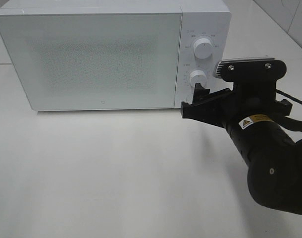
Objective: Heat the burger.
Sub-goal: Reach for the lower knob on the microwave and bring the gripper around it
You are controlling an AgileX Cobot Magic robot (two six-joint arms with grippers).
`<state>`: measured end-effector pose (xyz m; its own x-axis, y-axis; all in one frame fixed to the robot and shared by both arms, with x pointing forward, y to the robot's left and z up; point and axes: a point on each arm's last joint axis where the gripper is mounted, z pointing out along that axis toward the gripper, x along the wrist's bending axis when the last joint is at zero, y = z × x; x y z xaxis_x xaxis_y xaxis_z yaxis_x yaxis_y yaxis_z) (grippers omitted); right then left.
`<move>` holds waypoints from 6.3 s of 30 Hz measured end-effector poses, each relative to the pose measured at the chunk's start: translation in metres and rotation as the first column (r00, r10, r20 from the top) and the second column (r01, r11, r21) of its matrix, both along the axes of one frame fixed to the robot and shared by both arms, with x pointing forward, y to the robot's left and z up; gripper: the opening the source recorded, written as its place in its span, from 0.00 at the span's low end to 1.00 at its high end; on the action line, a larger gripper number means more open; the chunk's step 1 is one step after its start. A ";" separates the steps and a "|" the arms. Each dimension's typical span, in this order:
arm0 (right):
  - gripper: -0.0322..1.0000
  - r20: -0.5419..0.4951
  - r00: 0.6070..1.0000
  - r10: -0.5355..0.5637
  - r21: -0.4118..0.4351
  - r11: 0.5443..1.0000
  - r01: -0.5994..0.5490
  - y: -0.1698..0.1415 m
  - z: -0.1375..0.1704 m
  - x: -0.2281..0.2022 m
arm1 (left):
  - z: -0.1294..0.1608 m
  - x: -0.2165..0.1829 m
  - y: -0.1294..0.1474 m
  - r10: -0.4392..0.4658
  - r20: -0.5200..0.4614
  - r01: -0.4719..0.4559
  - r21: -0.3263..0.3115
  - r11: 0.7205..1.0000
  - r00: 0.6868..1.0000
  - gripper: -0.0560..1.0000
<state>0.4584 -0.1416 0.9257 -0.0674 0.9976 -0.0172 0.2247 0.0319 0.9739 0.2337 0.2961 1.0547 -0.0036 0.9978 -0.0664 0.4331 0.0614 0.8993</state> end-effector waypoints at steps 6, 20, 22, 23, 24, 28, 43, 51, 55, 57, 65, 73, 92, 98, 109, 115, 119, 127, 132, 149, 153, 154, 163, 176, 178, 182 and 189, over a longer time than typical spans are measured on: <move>0.77 0.030 1.000 -0.006 0.016 1.000 0.005 0.003 0.005 0.005 | 0.000 0.000 0.000 0.000 0.000 0.000 0.000 1.000 1.000 0.99; 0.77 0.054 0.998 -0.008 0.025 1.000 0.007 0.015 -0.006 0.040 | 0.000 0.000 0.000 0.000 0.000 0.000 0.000 1.000 1.000 0.99; 0.77 0.050 0.999 -0.009 0.025 1.000 0.008 0.016 -0.009 0.042 | 0.000 0.000 0.000 0.000 0.000 0.000 0.000 1.000 1.000 0.99; 0.77 0.039 0.999 -0.007 0.025 1.000 0.006 0.018 -0.013 0.044 | 0.000 0.000 0.000 0.000 0.000 0.000 0.000 1.000 1.000 0.99; 0.77 0.039 0.999 -0.007 0.025 1.000 0.006 0.018 -0.013 0.044 | 0.000 0.000 0.000 0.000 0.000 0.000 0.000 1.000 1.000 0.99; 0.77 0.025 1.000 -0.012 0.028 1.000 0.011 0.019 -0.021 0.048 | 0.000 0.000 0.000 0.000 0.000 0.000 0.000 1.000 1.000 0.99; 0.77 -0.003 1.000 0.010 0.043 0.999 -0.010 0.022 -0.031 0.067 | 0.000 0.000 0.000 0.000 0.000 0.000 0.000 1.000 1.000 0.99; 0.77 -0.003 1.000 0.003 0.052 0.999 -0.003 0.019 -0.032 0.070 | 0.000 0.000 0.000 0.000 0.000 0.000 0.000 1.000 1.000 0.99; 0.77 0.003 1.000 -0.002 0.052 0.999 0.002 0.016 -0.032 0.075 | 0.000 0.000 0.000 0.000 0.000 0.000 0.000 1.000 1.000 0.99; 0.77 0.001 1.000 -0.006 0.054 0.999 0.006 0.015 -0.032 0.077 | 0.000 0.000 0.000 0.000 0.000 0.000 0.000 1.000 1.000 0.99; 0.77 0.006 1.000 0.016 0.050 0.999 -0.017 0.020 -0.035 0.084 | 0.000 0.000 0.000 0.000 0.000 0.000 0.000 1.000 1.000 0.99; 0.77 -0.015 1.000 0.017 0.049 0.999 -0.016 0.022 -0.043 0.091 | 0.000 0.000 0.000 0.000 0.000 0.000 0.000 1.000 1.000 0.99; 0.74 -0.007 1.000 0.020 0.058 0.998 -0.019 0.023 -0.042 0.092 | 0.000 0.000 0.000 0.000 0.000 0.000 0.000 1.000 1.000 0.99; 0.50 -0.011 1.000 0.000 0.064 0.998 0.001 0.020 -0.042 0.093 | 0.000 0.000 0.000 0.000 0.000 0.000 0.000 1.000 1.000 0.99; 0.42 -0.007 1.000 -0.012 0.065 0.998 0.012 0.019 -0.042 0.093 | 0.000 0.000 0.000 0.000 0.000 0.000 0.000 1.000 1.000 0.99; 0.42 0.007 1.000 -0.010 0.058 0.998 0.010 0.019 -0.043 0.093 | 0.000 0.000 0.000 0.000 0.000 0.000 0.000 1.000 1.000 0.99; 0.42 0.014 1.000 -0.005 0.055 0.998 0.004 0.019 -0.043 0.093 | 0.000 0.000 0.000 0.000 0.000 0.000 0.000 1.000 1.000 0.99; 0.42 0.011 1.000 -0.021 0.156 0.988 0.019 0.019 -0.043 0.093 | 0.000 0.000 0.000 0.000 0.000 0.000 0.000 1.000 1.000 0.99; 0.42 -0.013 0.998 -0.061 0.395 0.917 0.061 0.018 -0.044 0.093 | 0.000 0.000 0.000 0.000 0.000 0.000 0.000 1.000 1.000 0.99; 0.43 -0.212 0.968 -0.134 0.951 0.201 0.236 0.015 -0.047 0.093 | 0.000 0.000 0.000 0.000 0.000 0.000 0.000 1.000 1.000 0.99; 0.43 -0.261 0.957 -0.129 0.965 0.004 0.264 0.015 -0.047 0.093 | 0.000 0.000 0.000 0.000 0.000 0.000 0.000 1.000 1.000 0.99; 0.43 -0.261 0.957 -0.129 0.965 0.004 0.264 0.015 -0.047 0.093 | 0.000 0.000 0.000 0.000 0.000 0.000 0.000 1.000 1.000 0.99; 0.43 -0.304 0.945 -0.125 0.944 -0.177 0.280 0.014 -0.048 0.093 | 0.000 0.000 0.000 0.000 0.000 0.000 0.000 1.000 1.000 0.99; 0.43 -0.304 0.944 -0.125 0.944 -0.177 0.280 0.014 -0.048 0.092 | 0.000 0.000 0.000 0.000 0.000 0.000 0.000 1.000 1.000 0.99; 0.43 -0.304 0.944 -0.125 0.944 -0.177 0.280 0.014 -0.048 0.092 | 0.000 0.000 0.000 0.000 0.000 0.000 0.000 1.000 1.000 0.99; 0.43 -0.303 0.945 -0.126 0.944 -0.173 0.280 0.014 -0.048 0.092 | 0.000 0.000 0.000 0.000 0.000 0.000 0.000 1.000 1.000 0.99; 0.43 -0.303 0.944 -0.130 0.945 -0.169 0.280 0.014 -0.048 0.092 | 0.000 0.000 0.000 0.000 0.000 0.000 0.000 1.000 1.000 0.99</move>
<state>0.5508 -0.1274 0.8777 0.2187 -0.1427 0.9653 0.0513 -0.9862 -0.1574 0.2337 0.2961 1.0547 -0.0036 0.9978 -0.0664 0.4331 0.0614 0.8993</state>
